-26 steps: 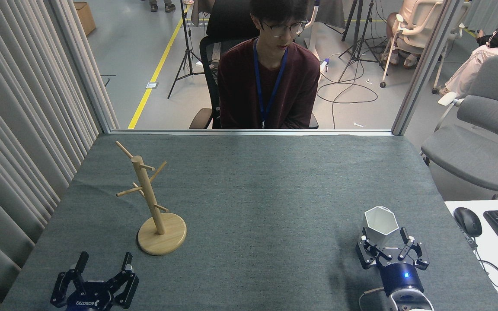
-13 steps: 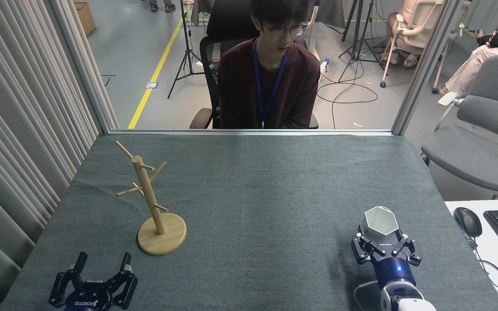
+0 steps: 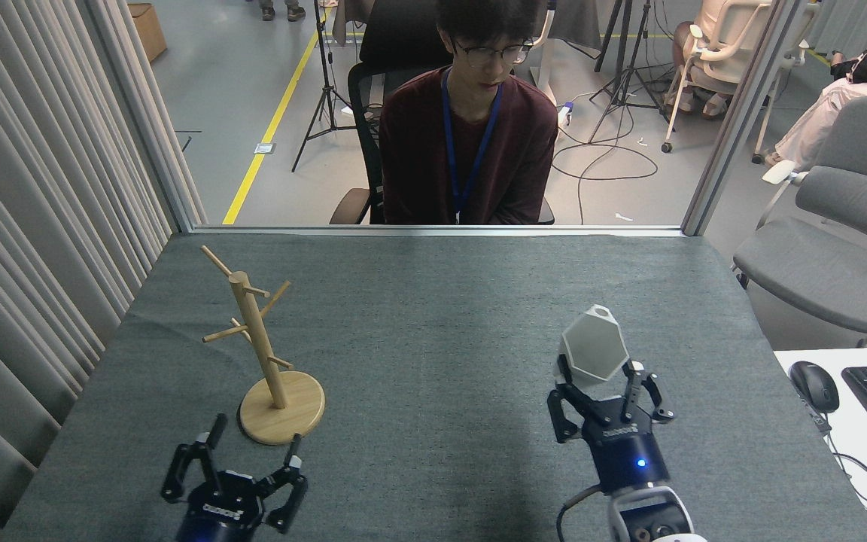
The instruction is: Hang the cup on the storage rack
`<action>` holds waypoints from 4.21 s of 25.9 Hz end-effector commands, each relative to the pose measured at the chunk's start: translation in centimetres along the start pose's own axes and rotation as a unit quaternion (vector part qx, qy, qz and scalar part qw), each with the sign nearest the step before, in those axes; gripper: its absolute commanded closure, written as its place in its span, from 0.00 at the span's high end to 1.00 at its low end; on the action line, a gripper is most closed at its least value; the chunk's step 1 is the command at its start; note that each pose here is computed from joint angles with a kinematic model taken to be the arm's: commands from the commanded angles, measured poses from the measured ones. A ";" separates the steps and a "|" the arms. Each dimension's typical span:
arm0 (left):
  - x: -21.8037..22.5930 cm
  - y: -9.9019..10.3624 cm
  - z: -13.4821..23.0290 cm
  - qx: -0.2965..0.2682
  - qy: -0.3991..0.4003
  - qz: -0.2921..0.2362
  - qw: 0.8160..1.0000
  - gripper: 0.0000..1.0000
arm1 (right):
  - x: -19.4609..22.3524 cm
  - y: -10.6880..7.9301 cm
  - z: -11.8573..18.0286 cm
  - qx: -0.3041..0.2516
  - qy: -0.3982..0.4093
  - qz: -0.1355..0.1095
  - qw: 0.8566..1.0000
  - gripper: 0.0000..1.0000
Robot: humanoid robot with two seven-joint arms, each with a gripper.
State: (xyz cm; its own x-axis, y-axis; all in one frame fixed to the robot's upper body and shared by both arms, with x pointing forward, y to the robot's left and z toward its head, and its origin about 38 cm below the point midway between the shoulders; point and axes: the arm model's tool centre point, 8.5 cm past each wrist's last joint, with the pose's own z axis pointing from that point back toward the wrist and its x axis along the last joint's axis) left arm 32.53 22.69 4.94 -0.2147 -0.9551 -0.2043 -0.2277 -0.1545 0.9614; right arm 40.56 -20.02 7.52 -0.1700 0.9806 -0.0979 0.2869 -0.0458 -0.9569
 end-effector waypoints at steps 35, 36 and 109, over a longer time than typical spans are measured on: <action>11.9 2.8 -2.6 0.042 -0.121 -0.006 0.992 1.00 | 21.4 -3.3 8.8 -0.034 -0.179 -0.044 0.982 0.53; 11.8 2.9 -2.6 0.043 -0.121 -0.006 0.992 1.00 | 21.5 -3.2 8.8 -0.032 -0.178 -0.045 0.983 0.53; -8.8 -1.2 -6.0 -0.104 0.138 -0.306 0.936 0.58 | -3.8 3.2 5.4 0.084 0.122 -0.068 0.987 0.98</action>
State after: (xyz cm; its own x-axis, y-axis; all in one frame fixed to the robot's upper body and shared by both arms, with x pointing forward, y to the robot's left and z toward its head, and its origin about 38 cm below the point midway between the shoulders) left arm 40.24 30.07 7.21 0.1611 -0.7064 -0.6893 -0.0409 -0.7025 0.7105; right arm 37.01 -24.93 3.31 0.0433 0.9955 0.0837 0.1129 0.0784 -0.9905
